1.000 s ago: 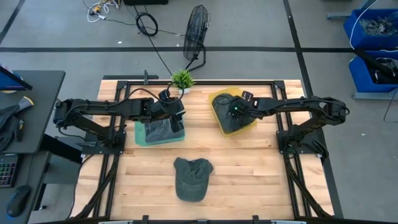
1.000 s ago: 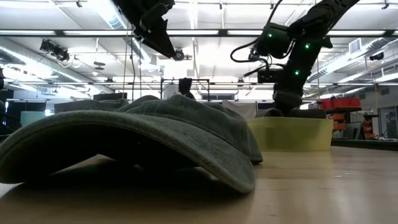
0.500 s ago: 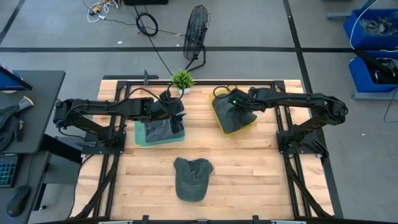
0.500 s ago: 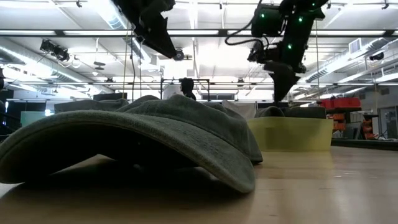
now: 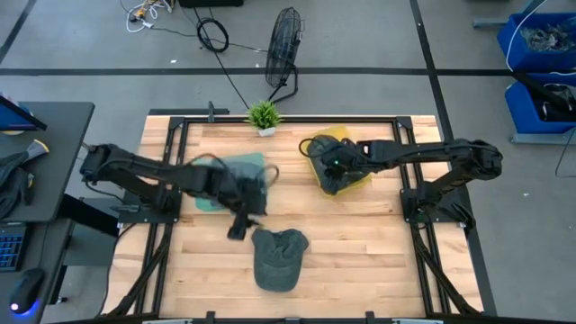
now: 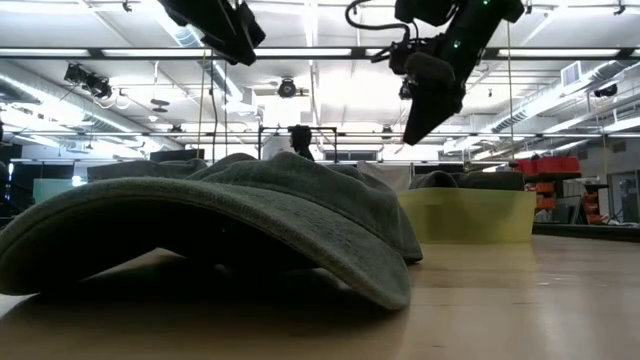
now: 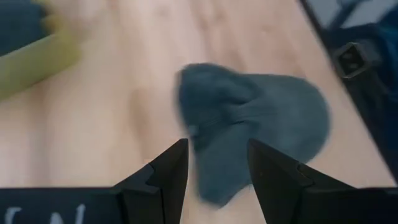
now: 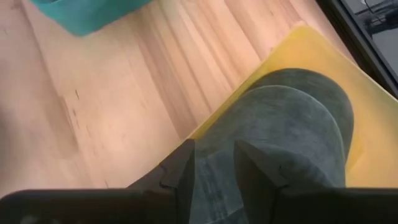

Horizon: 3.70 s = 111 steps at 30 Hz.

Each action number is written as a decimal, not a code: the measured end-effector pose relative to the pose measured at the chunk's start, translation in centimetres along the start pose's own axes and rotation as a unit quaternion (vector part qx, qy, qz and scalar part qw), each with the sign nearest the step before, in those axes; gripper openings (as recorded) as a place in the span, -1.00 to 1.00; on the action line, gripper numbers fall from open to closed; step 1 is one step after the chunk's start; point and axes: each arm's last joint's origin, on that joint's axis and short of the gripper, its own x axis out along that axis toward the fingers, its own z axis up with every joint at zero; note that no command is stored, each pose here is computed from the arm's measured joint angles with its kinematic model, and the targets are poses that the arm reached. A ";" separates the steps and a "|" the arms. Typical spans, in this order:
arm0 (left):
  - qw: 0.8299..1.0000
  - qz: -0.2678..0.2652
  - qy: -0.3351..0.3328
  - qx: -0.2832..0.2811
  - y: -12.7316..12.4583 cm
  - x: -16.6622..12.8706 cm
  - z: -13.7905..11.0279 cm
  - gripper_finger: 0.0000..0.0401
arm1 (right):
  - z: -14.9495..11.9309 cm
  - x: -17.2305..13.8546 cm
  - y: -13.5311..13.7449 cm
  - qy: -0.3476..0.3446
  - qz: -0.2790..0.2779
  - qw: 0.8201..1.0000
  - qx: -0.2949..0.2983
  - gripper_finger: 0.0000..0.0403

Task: Pick & Place hat
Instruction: Put the black cap into the yellow bin

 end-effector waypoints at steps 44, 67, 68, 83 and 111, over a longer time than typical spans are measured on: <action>0.985 -0.167 0.041 0.022 -0.1 12.7 -2.0 -0.98 | -0.3 -0.5 2.1 -0.015 0.022 0.992 -0.127 -0.43; 0.829 -0.157 -0.085 0.529 -3.3 2.9 -0.1 -0.99 | 2.8 -2.0 8.1 -0.277 0.216 0.871 -0.343 -0.43; 0.825 -0.155 -0.086 0.536 -3.3 2.9 -0.1 -0.99 | 2.8 -1.6 8.4 -0.276 0.234 0.866 -0.344 -0.43; 0.831 -0.160 -0.063 0.530 -2.9 2.9 -0.6 -0.99 | 2.6 4.1 11.3 -0.257 0.297 0.868 -0.304 -0.18; 0.806 -0.109 -0.079 0.577 -0.5 2.8 -0.1 -0.99 | 2.7 6.3 13.9 -0.309 0.398 0.818 -0.277 0.18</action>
